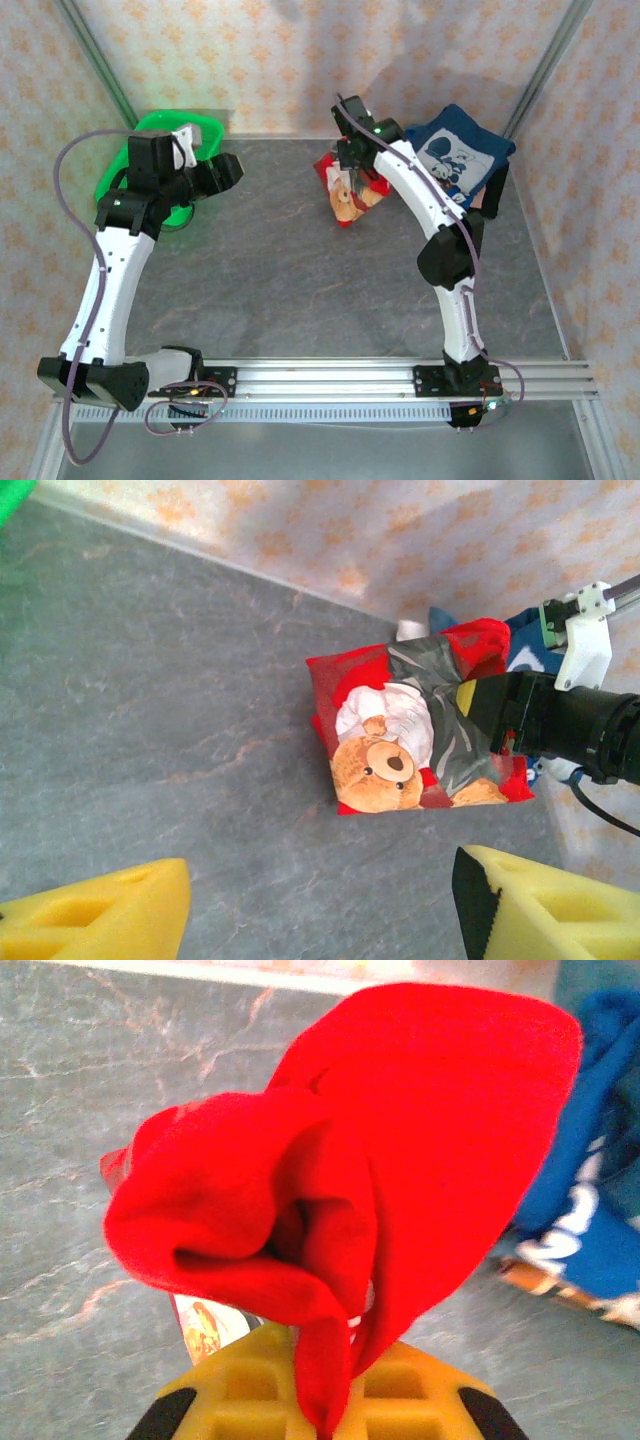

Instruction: Fold and stack the t-shirts

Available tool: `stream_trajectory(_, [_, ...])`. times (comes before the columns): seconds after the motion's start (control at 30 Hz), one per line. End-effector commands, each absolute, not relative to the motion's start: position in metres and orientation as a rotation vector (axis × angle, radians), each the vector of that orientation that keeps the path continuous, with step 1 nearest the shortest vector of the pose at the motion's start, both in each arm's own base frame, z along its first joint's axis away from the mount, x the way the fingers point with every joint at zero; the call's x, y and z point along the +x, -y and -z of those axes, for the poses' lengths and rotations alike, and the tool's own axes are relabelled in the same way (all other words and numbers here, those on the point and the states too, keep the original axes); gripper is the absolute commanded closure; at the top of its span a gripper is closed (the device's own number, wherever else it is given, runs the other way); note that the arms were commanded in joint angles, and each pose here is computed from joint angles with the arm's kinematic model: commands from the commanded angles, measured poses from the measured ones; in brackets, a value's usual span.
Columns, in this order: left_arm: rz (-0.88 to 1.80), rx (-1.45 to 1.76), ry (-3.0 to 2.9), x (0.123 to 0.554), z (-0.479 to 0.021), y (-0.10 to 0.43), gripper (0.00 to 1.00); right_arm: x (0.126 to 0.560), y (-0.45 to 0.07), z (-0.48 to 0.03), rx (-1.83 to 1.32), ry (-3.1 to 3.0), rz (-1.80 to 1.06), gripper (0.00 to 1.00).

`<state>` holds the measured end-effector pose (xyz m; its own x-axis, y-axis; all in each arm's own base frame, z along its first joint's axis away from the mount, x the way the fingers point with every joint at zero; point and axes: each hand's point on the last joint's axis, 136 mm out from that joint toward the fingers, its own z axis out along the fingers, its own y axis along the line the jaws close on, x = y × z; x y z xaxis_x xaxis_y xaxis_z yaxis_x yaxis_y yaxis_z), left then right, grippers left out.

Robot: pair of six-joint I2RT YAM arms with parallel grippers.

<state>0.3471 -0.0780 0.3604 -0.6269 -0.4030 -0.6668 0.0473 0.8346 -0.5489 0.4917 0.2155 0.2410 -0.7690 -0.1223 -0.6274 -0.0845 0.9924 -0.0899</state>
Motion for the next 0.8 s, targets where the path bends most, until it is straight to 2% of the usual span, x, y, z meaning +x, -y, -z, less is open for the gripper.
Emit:
stream_trajectory(0.0, [0.635,-0.211,-2.06,0.354,-0.399,0.072,0.29,0.499,-0.192,-0.27,-0.203,-2.386,0.222,1.0])
stream_trajectory(0.13, [0.644,-0.164,-1.975,0.358,-0.44,0.074,0.28,0.507,-0.178,-0.3,-0.187,-2.329,0.219,1.0])
stream_trajectory(0.23, [0.616,-0.153,-1.899,0.361,-0.476,0.07,0.21,0.51,-0.167,-0.321,-0.163,-2.287,0.186,1.0])
stream_trajectory(0.27, [0.606,-0.151,-1.877,0.362,-0.487,0.069,0.09,0.511,-0.162,-0.327,-0.14,-2.277,0.167,1.0])
stream_trajectory(0.37, [0.612,-0.126,-1.811,0.363,-0.518,0.07,0.0,0.511,-0.148,-0.344,-0.08,-2.255,0.099,1.0])
stream_trajectory(0.57, [0.66,-0.084,-1.719,0.36,-0.556,0.08,0.0,0.51,-0.124,-0.381,0.053,-2.178,-0.055,1.0])
stream_trajectory(0.77, [0.643,-0.038,-1.727,0.353,-0.557,0.09,0.0,0.509,-0.095,-0.415,0.198,-2.092,-0.208,1.0])
